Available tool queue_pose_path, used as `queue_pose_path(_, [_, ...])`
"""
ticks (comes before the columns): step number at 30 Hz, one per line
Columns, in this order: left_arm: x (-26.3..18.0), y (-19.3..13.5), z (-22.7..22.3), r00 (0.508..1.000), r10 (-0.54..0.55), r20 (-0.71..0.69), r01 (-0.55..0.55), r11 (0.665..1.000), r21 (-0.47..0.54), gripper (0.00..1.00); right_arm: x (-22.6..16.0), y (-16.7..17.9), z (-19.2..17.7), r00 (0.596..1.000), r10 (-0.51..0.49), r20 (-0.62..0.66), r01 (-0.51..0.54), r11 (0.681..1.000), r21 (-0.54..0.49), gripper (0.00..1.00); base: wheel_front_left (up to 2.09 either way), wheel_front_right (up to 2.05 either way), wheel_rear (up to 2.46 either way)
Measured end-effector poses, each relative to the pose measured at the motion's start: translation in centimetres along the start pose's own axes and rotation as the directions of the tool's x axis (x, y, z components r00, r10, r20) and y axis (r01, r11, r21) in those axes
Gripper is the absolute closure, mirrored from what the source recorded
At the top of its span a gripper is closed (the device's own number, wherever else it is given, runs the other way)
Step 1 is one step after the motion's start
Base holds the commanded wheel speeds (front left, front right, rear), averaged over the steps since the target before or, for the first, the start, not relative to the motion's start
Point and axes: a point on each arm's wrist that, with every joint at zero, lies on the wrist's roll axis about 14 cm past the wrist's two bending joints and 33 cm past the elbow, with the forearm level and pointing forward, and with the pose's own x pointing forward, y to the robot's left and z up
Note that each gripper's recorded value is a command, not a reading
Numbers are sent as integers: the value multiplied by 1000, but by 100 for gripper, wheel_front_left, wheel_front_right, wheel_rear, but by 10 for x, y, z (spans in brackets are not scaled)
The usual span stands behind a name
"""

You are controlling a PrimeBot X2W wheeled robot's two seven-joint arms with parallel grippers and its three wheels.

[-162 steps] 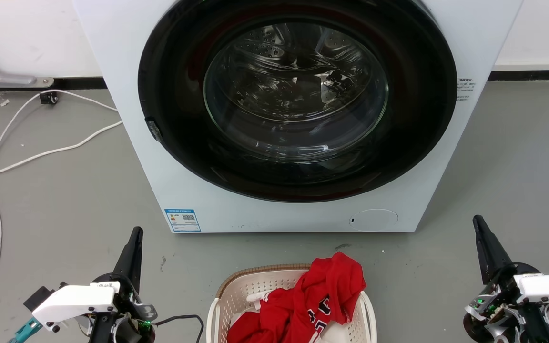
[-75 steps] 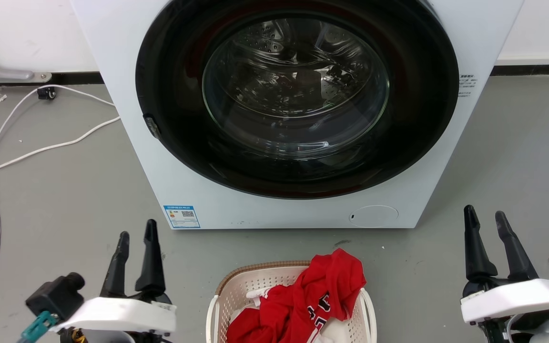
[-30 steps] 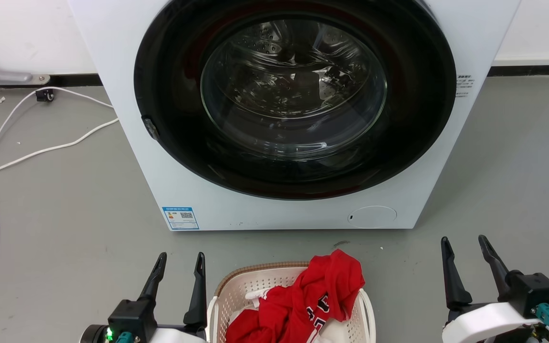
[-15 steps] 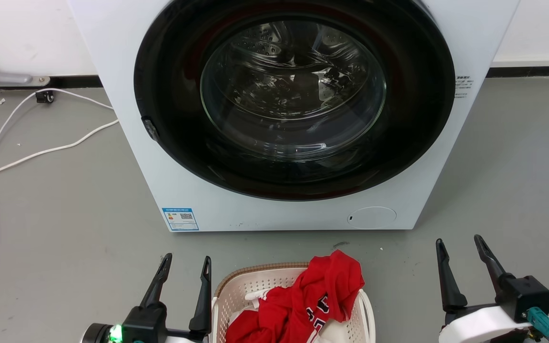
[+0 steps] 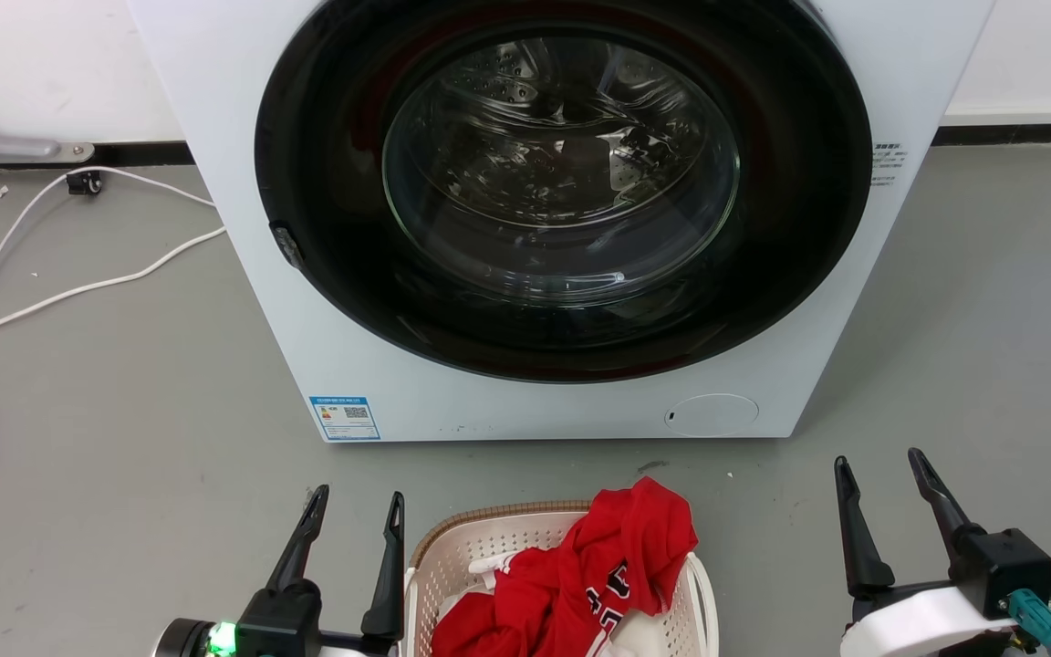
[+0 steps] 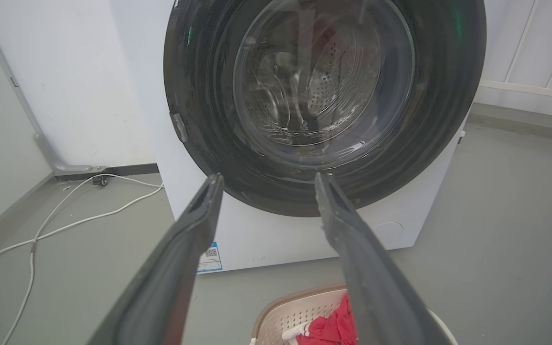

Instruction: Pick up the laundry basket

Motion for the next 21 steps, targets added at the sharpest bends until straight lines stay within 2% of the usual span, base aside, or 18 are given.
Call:
queue_pose_path(9, [4,6,-14,999,16,-42,-17,999,-31,0,5,-2,-10,999,-3,-33,3,1000,-1,0,0,0,0])
queue_pose_path(15, [19,8,-44,992,6,-126,-12,999,-49,0,20,-6,-34,991,-7,-134,5,1000,-13,0,0,0,0])
queue_pose_path(21, [40,12,-91,968,-6,-250,-12,997,-70,0,42,-6,-72,963,0,-268,-2,1000,-7,0,0,0,0])
